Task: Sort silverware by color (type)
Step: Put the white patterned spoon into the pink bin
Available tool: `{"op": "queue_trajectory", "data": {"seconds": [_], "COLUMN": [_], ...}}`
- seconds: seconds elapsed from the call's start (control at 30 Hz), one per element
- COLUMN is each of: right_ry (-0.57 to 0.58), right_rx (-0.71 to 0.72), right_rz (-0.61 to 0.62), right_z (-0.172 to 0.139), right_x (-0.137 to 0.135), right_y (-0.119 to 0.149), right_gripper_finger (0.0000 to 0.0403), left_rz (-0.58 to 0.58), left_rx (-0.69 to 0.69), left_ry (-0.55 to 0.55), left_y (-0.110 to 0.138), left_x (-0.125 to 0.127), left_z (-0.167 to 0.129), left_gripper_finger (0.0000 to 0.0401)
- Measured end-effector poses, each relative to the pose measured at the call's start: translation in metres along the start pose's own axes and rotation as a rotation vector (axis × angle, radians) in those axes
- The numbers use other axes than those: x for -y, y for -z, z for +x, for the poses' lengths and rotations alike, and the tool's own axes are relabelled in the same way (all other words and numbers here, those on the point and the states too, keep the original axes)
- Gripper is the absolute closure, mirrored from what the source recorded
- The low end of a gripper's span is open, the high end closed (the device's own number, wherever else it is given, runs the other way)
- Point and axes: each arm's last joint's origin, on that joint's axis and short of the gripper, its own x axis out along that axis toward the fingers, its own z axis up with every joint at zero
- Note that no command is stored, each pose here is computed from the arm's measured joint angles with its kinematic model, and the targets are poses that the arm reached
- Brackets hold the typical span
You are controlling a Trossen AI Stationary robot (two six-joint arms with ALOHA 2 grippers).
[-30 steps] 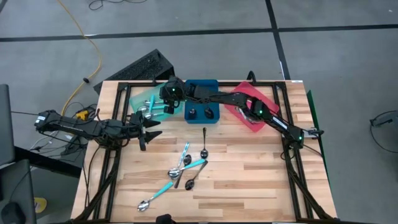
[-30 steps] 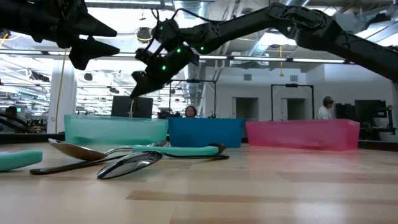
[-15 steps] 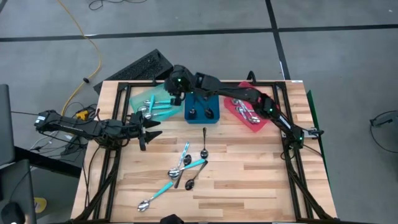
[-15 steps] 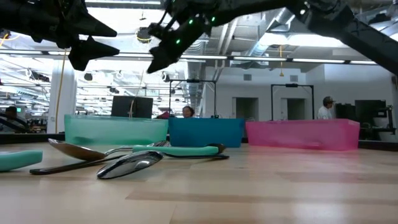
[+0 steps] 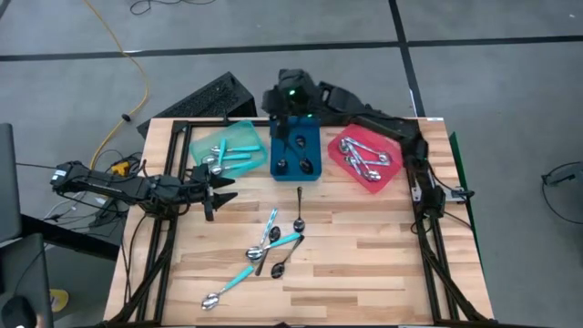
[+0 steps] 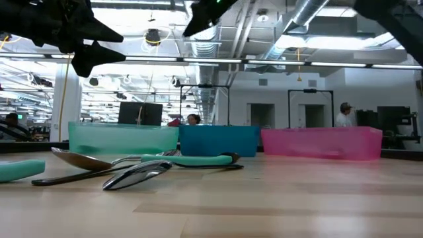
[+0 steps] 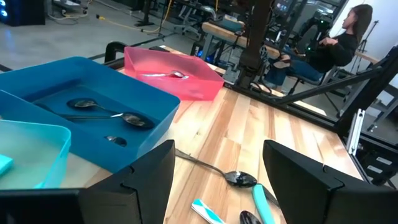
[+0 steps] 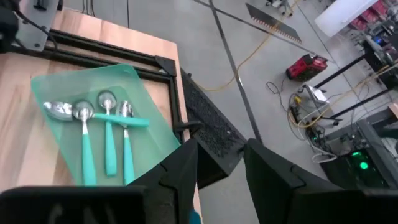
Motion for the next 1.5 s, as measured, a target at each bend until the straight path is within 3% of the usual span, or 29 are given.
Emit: {"op": "queue_trajectory", "data": {"seconds": [0.33, 0.87, 1.3, 1.5], "right_ry": [0.011, 0.028, 0.020, 0.018], "right_rx": [-0.023, -0.182, -0.282, -0.273], "right_rz": [0.016, 0.182, 0.325, 0.389], "right_z": [-0.087, -0.211, -0.285, -0.299], "right_x": [0.032, 0.067, 0.061, 0.045], "right_y": [-0.007, 0.025, 0.057, 0.080], "right_gripper_finger": [0.0249, 0.0249, 0.0249, 0.0249], "left_rz": [-0.002, -0.002, -0.003, -0.006], "left_rx": [0.002, 0.003, 0.005, 0.004], "left_ry": [0.000, -0.005, -0.007, -0.006], "left_y": [0.000, 0.000, 0.000, 0.000], "left_x": [0.000, 0.000, 0.000, 0.000], "left_z": [0.000, 0.000, 0.000, 0.000], "left_gripper_finger": [0.0173, 0.0173, 0.0173, 0.0173]}}
